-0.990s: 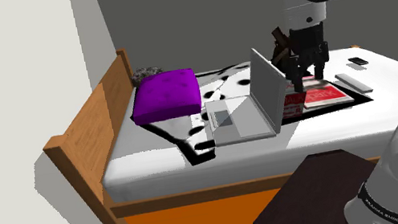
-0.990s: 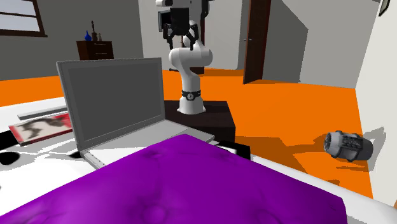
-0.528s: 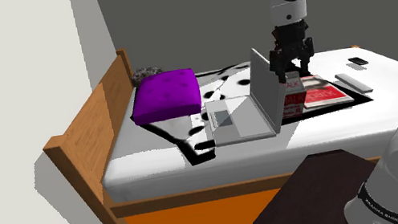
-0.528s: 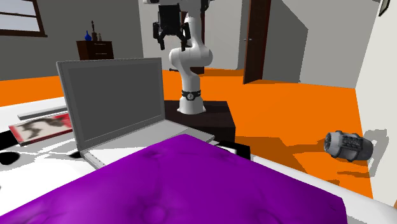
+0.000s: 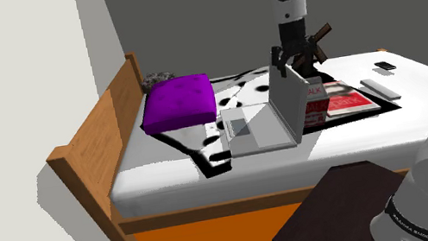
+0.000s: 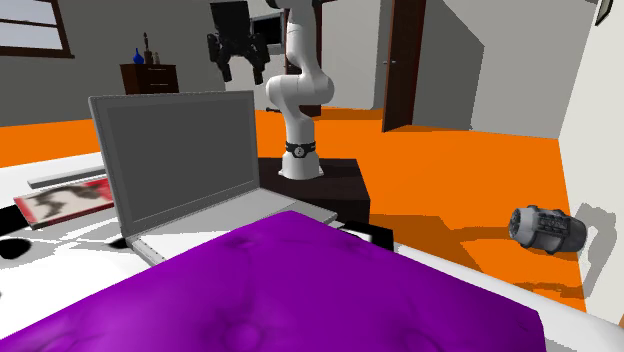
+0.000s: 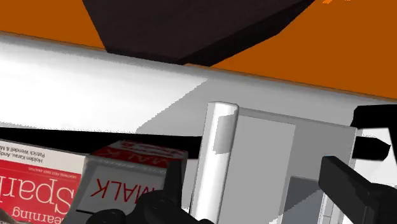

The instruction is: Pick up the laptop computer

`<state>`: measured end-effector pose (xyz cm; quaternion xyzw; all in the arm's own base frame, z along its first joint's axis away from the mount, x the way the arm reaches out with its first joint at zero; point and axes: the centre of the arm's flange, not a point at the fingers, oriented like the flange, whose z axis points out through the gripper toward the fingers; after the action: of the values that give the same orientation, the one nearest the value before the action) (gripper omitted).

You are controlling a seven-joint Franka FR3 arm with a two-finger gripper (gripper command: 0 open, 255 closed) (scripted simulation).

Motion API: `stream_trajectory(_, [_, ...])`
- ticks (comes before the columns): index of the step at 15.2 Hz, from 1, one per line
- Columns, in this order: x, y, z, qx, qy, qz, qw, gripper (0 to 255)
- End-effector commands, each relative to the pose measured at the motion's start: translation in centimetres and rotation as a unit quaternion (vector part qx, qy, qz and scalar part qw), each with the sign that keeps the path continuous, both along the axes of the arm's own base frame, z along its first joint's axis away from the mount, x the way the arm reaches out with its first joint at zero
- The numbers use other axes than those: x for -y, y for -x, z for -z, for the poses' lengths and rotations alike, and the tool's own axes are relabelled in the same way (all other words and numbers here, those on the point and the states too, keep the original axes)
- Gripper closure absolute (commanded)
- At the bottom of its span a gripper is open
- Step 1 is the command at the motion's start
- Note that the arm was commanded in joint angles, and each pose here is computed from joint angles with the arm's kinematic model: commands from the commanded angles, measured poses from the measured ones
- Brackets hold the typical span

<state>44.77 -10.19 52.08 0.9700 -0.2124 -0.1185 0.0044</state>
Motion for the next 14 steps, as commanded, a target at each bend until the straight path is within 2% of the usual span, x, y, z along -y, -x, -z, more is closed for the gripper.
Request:
stream_trajectory(1, [1.9, -2.1, 0.2, 0.0, 0.002, 0.022, 0.9998, 0])
stream_trajectory(8, [8.5, -8.8, 0.8, -0.001, 0.005, 0.096, 0.9954, 0])
stream_trajectory(14, [9.1, -9.3, 3.5, -0.001, 0.005, 0.101, 0.9948, 0])
